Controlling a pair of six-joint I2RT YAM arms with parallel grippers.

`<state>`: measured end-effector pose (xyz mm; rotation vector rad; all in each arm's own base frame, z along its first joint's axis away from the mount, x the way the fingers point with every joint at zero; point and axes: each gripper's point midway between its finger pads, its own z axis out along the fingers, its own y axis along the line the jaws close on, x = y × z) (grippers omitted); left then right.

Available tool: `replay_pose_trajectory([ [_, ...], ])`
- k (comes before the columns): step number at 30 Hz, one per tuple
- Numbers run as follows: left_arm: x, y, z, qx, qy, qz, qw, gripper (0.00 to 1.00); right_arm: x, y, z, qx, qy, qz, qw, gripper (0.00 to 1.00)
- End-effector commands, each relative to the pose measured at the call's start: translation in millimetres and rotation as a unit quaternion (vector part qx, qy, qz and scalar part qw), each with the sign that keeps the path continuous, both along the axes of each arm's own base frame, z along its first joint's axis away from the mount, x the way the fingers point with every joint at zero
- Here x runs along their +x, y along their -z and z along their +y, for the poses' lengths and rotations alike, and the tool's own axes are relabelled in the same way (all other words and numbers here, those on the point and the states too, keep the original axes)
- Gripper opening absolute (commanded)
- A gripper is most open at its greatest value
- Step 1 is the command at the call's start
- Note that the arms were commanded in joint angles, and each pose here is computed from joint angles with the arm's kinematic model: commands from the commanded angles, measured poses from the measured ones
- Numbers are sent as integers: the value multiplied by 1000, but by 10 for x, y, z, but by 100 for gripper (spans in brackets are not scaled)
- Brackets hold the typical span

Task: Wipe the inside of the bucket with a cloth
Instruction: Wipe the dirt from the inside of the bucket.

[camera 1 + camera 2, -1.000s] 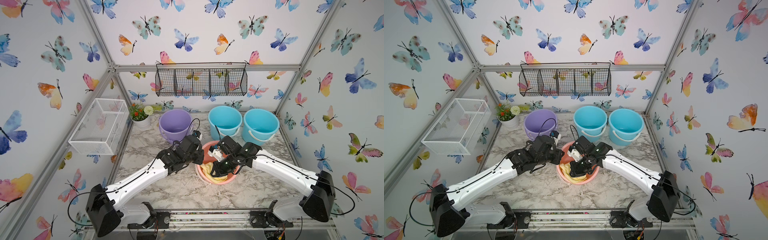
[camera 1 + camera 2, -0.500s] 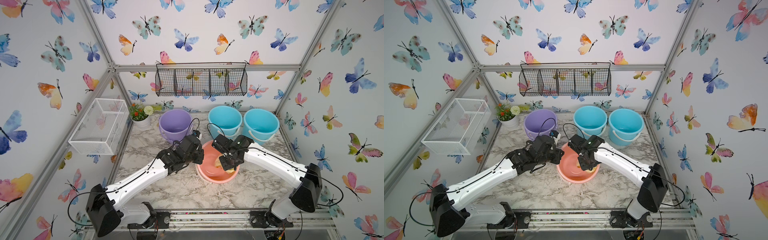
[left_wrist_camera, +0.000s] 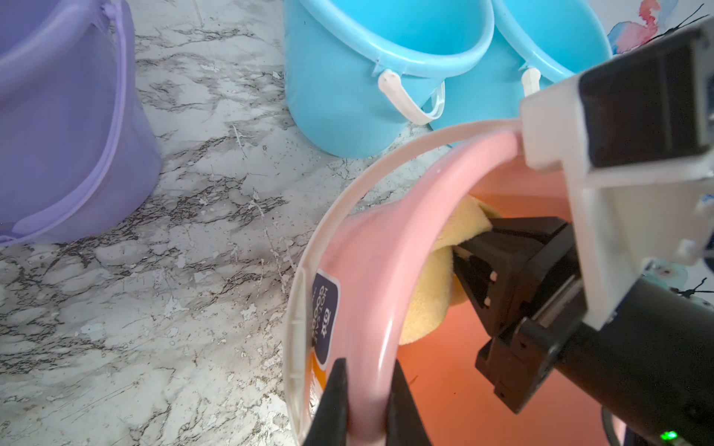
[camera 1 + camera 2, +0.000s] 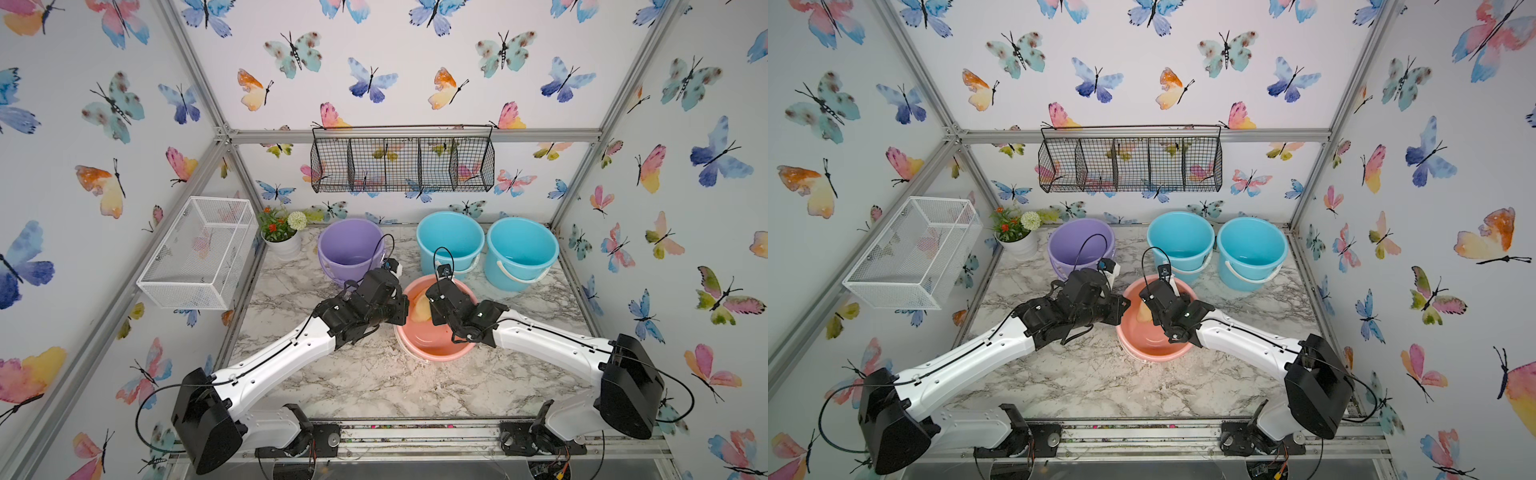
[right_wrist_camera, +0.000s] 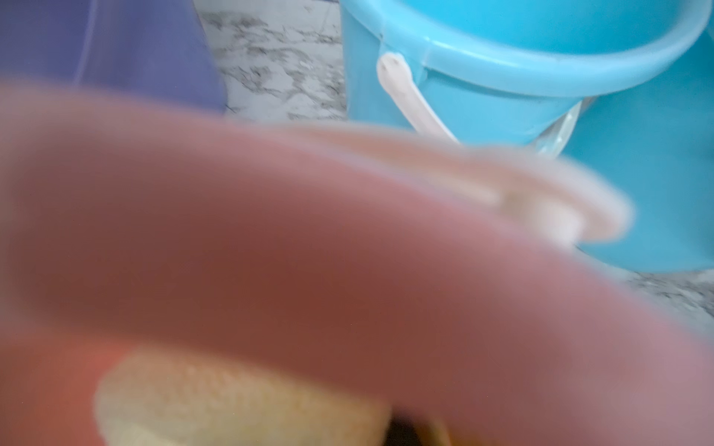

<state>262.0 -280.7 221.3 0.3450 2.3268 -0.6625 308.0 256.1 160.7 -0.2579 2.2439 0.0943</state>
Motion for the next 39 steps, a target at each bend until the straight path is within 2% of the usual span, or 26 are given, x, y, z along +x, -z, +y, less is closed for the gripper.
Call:
replay_pose_trajectory([
  [1, -100, -116, -80, -34, 24, 5, 999, 0, 147, -628, 402, 169, -33, -90, 981, 2],
  [5, -106, -115, -104, -41, 28, 6, 999, 0, -33, -754, 716, 264, -108, -70, 956, 2],
  [10, -108, -149, -122, -46, 31, 3, 998, 0, -433, -735, 1094, 323, -213, 37, 921, 2],
  [16, -80, -165, -96, -41, 26, -7, 999, 0, -1086, -455, 1231, 321, -300, 225, 870, 2],
  [22, -54, -127, -106, -34, 25, -6, 999, 0, -1603, -218, 987, 267, -322, 358, 835, 2],
  [29, 9, -120, -57, -25, 17, -8, 1000, 0, -1921, 141, 434, 127, -273, 464, 833, 2],
  [32, 27, -123, -30, -23, 15, -6, 1000, 0, -1870, 226, 198, 62, -231, 468, 851, 2],
  [34, 43, -127, -6, -22, 11, -6, 1000, 0, -1767, 240, 25, 16, -198, 450, 871, 2],
  [39, 52, -97, 14, -18, 10, -3, 1000, 0, -1574, 198, -323, -75, -141, 413, 897, 2],
])
